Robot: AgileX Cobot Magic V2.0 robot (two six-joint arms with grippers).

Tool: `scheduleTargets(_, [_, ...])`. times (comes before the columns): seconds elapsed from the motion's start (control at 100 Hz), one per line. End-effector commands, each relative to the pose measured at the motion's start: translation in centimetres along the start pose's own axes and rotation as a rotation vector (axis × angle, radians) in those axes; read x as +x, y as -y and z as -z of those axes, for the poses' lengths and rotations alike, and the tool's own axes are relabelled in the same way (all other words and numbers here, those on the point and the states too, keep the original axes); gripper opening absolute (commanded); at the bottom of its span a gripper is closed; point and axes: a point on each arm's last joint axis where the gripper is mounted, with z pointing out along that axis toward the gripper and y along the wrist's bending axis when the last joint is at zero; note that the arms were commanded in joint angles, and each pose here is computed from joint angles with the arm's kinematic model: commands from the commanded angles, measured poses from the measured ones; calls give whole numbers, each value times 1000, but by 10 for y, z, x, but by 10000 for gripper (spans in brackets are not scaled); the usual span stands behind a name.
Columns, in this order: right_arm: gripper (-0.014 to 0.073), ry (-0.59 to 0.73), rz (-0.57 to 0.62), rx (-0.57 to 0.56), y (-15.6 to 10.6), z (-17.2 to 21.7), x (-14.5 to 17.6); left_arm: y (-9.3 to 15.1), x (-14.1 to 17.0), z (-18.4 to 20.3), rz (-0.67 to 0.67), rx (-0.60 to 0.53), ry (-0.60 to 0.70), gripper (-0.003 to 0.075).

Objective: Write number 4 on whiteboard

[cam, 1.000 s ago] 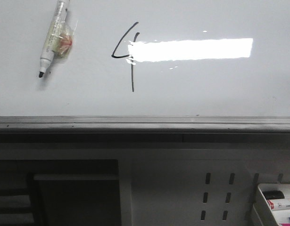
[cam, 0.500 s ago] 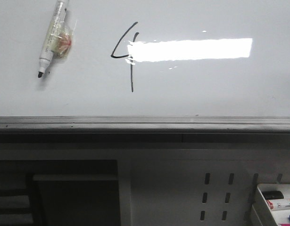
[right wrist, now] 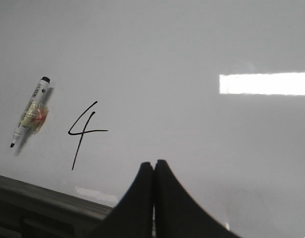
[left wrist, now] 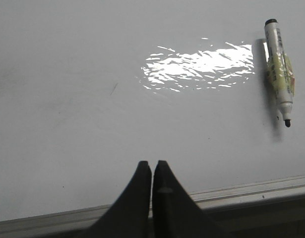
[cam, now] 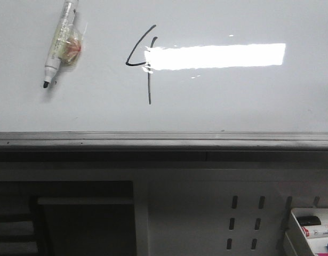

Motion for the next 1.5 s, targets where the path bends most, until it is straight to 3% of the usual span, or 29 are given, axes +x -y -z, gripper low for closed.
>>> scheduleTargets(0.0, [-64,36,-11,34,3,0,-10,-1,1,1,13,-13,69,-20])
scheduleTargets(0.61, [-64,36,-11,35,3,0,-11,-1,1,1,13,-13,69,-20])
scheduleTargets(0.81, [-64,41,109,168,15,1,-10,-1,1,1,13,-13,69,-20])
scheduleTargets(0.95, [-64,13,166,264,24,0,5,-1,1,1,13,-13,69,-20])
scheduleTargets(1.18, [-64,-87,250,276,28,-1,35,-1,1,1,13,-13,69,-20])
scheduleTargets(1.49, [-64,-126,260,280,28,4,55,-1,1,1,13,-13,69,-20])
